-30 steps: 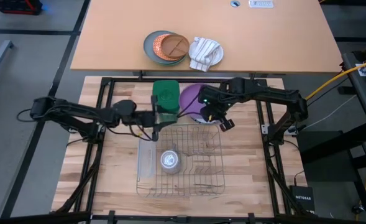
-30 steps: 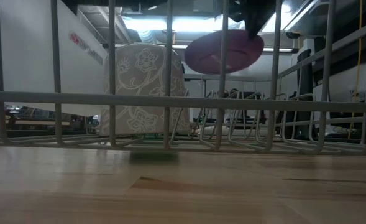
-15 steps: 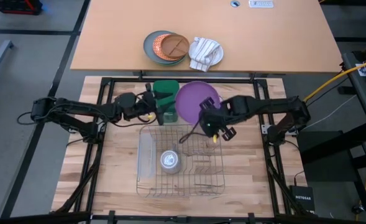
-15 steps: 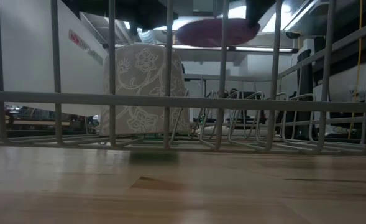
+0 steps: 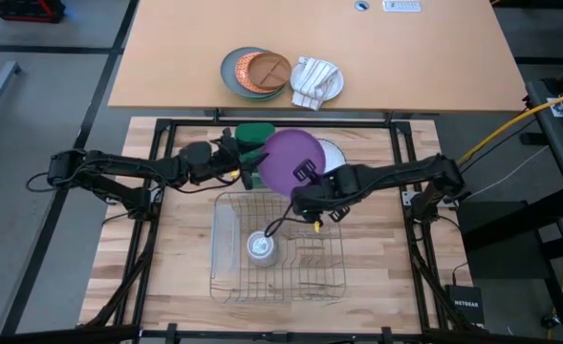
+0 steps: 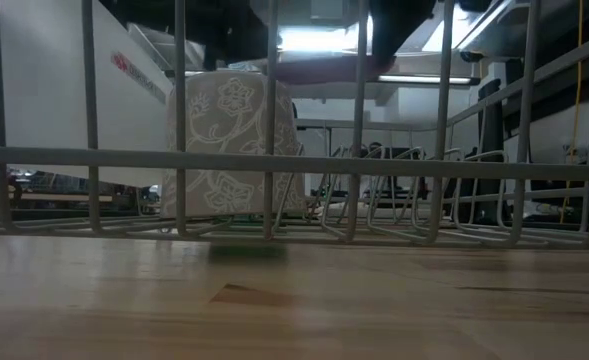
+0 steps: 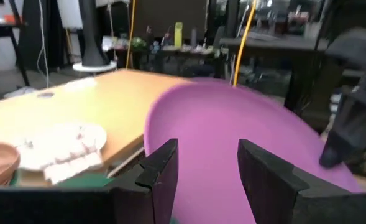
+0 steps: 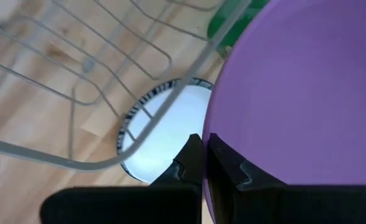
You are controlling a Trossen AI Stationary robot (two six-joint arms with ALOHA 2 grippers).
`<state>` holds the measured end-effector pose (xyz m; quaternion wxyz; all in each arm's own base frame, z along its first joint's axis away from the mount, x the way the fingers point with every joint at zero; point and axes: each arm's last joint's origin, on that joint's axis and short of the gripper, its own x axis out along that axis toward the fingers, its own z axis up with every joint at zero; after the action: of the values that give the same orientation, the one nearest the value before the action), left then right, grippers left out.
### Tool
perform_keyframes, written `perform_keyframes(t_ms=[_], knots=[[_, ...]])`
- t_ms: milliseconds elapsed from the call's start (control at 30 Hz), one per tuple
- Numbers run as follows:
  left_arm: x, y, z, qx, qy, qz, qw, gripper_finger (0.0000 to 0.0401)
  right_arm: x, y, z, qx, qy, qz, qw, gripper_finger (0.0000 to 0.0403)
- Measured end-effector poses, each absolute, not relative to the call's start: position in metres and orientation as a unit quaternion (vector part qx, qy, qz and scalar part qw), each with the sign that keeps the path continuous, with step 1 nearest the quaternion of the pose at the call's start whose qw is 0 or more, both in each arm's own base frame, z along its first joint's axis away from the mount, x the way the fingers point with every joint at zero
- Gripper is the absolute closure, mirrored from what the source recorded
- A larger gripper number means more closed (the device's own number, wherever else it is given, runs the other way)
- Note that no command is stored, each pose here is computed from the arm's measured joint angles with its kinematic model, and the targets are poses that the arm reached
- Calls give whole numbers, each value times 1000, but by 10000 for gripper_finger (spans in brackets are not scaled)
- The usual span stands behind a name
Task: Sort dishes
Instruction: Put the purple plate into the dish rack
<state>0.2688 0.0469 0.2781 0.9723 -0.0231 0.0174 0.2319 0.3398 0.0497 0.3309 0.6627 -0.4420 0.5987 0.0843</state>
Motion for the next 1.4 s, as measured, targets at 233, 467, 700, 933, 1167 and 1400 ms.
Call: perform_keyframes(t_ms=[233, 467, 700, 933, 1167, 1400], knots=[[267, 49, 271, -26, 49, 277, 959, 246, 343, 49, 327, -468, 600, 89, 642, 396], [266, 51, 271, -7, 54, 308, 950, 246, 343, 49, 327, -470, 601, 87, 640, 396], [265, 52, 271, -14, 52, 318, 947, 246, 343, 49, 327, -471, 601, 88, 640, 396], [264, 58, 271, -43, 44, 332, 941, 246, 343, 49, 328, -474, 599, 82, 641, 396], [264, 58, 271, -53, 43, 317, 946, 246, 346, 49, 328, -495, 585, 91, 636, 396], [264, 58, 269, -74, 46, 317, 945, 265, 350, 50, 329, -508, 571, 96, 638, 396]])
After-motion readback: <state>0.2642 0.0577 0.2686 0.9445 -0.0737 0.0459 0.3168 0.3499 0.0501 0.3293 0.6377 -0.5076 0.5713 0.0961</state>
